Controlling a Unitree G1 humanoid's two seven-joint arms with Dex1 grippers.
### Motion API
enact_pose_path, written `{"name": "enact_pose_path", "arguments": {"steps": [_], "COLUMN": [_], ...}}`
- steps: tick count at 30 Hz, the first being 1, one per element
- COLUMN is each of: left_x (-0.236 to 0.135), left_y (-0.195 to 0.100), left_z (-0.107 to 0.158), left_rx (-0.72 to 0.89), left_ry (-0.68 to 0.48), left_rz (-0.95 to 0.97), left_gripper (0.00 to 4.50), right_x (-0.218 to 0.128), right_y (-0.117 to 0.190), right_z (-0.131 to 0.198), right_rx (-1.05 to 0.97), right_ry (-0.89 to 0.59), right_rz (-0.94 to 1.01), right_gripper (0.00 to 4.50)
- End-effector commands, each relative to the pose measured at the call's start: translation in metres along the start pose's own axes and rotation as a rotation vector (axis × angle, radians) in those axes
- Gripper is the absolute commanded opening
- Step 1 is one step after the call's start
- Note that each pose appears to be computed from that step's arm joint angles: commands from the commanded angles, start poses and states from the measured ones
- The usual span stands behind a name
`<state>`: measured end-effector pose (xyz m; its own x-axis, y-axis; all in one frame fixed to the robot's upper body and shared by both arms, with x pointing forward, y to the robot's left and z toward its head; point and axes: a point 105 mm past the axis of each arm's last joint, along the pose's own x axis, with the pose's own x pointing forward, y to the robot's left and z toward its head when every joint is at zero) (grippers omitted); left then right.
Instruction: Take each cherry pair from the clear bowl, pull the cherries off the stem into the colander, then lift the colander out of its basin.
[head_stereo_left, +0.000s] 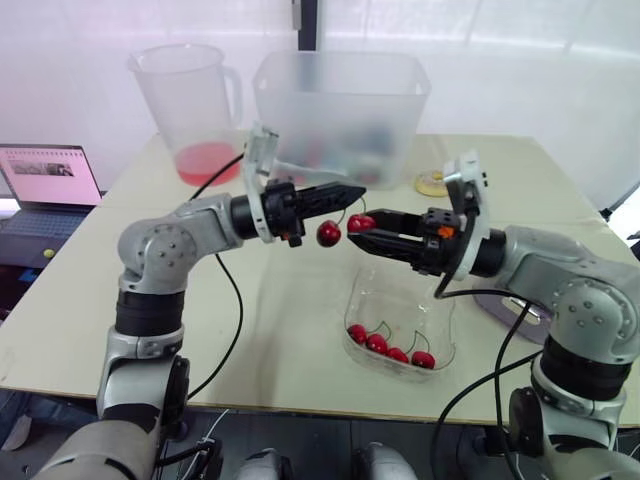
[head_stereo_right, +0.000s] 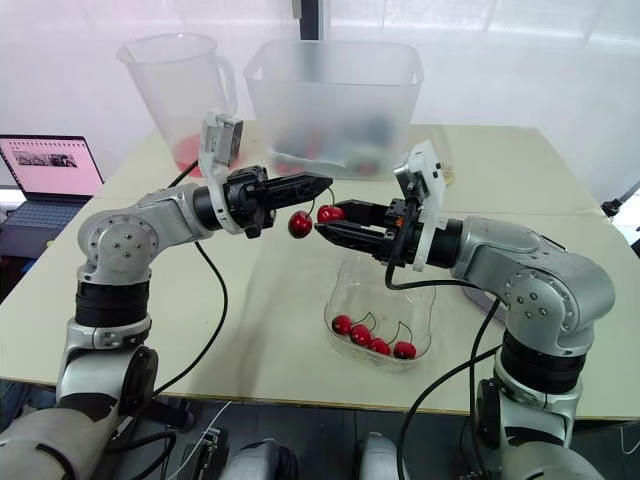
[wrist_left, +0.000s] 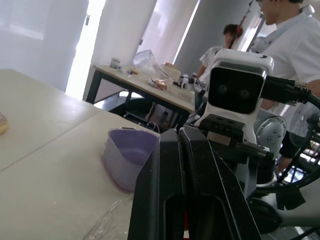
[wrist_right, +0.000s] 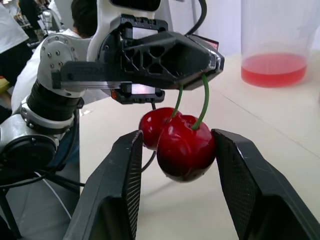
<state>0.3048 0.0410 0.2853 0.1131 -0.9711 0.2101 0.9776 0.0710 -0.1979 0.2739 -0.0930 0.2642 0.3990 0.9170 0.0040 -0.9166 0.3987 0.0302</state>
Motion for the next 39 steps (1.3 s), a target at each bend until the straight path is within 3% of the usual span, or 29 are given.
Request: {"name": "enact_pose_path", "arguments": {"steps": [1, 21, 26, 39], "left_x": [0.006, 0.01, 0.01, 0.012], "left_y": [-0.01, -0.011, -0.011, -0.011], "left_z": [0.007, 0.006, 0.006, 0.007], "left_rx": [0.057, 0.056, 0.055, 0.06], "left_ry": [-0.005, -0.02, -0.024, -0.036], "left_rz": [-0.038, -0.058, -0.06, -0.068], "left_gripper": [0.0, 0.0, 0.0, 0.0], "right_x": [-0.004, 0.002, 0.002, -0.004], "right_y": [0.001, -0.001, 0.0, 0.005], "right_z": [0.008, -0.001, 0.001, -0.02], "right_rx": [-0.027, 0.035, 0.033, 0.087], "right_ry": [-0.031, -0.038, -0.054, 0.029], "right_rz": [-0.004, -0.004, -0.004, 0.01], "right_gripper": [2.25, 2.25, 0.7, 0.67]}}
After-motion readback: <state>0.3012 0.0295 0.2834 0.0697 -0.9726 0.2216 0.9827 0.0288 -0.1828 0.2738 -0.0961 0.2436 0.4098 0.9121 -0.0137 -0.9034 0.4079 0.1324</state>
